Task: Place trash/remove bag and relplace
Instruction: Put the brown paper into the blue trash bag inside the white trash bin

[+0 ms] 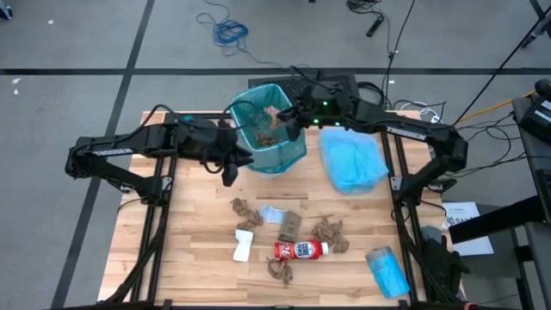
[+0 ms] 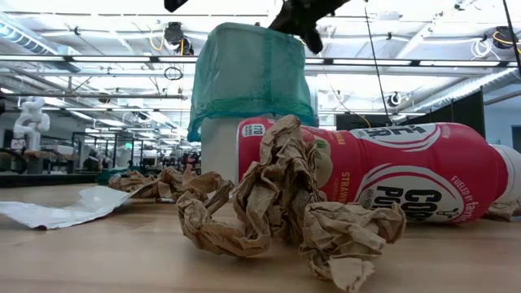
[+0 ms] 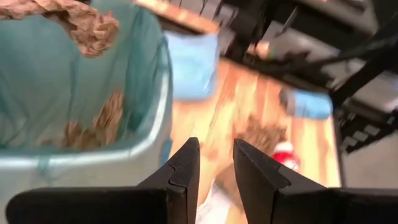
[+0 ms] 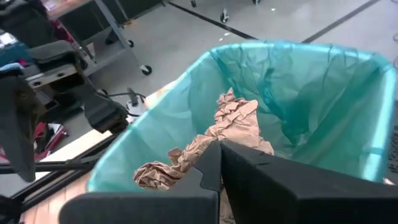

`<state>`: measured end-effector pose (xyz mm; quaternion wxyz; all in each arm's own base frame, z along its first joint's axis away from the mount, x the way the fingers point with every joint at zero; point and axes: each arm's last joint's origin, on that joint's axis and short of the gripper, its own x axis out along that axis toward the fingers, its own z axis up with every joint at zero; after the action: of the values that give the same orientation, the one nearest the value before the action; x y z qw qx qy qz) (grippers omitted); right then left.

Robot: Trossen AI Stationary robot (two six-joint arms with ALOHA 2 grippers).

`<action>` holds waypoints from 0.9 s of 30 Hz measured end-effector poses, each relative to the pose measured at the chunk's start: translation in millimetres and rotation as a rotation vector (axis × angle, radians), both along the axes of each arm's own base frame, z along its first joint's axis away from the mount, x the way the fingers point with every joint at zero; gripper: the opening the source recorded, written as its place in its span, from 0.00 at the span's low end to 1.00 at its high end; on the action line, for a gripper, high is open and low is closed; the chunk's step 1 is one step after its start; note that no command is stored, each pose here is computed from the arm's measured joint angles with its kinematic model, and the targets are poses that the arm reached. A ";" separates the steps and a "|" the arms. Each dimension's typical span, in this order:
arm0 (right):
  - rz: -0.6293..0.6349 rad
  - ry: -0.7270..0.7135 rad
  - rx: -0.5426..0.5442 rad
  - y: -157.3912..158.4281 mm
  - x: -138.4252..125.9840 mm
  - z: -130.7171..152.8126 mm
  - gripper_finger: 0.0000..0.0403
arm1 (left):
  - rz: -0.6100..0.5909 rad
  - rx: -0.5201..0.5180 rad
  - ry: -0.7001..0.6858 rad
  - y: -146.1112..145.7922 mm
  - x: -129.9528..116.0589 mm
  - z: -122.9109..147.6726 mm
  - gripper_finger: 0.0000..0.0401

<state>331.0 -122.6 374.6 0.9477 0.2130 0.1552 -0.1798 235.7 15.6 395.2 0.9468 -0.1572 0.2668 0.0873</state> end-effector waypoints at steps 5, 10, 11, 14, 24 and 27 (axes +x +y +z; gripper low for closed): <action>-0.014 -0.008 0.012 -6.8 8.6 -7.9 0.00 | -0.031 0.045 0.033 -0.1 -1.4 -2.4 0.23; -0.037 -0.048 -0.008 -8.8 10.1 -4.1 0.00 | -0.056 0.084 0.033 0.0 -1.2 -2.1 0.23; -0.049 -0.048 -0.005 -9.0 9.8 -3.9 0.01 | -0.063 0.094 0.034 0.0 -1.2 -2.1 0.23; -0.059 -0.050 0.021 -10.6 8.9 -4.8 0.04 | -0.073 0.109 0.036 -0.1 -1.2 -2.1 0.23; -0.063 -0.053 0.034 -11.1 9.8 -5.8 0.19 | -0.079 0.119 0.037 0.0 -1.2 -2.1 0.23; -0.064 -0.052 0.034 -11.2 9.8 -5.8 0.21 | -0.080 0.119 0.038 0.0 -1.3 -2.2 0.23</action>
<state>340.8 -133.8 368.8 0.9415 0.2386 0.1266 -0.2015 234.4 15.6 392.9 0.9520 -0.0880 0.2853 0.0682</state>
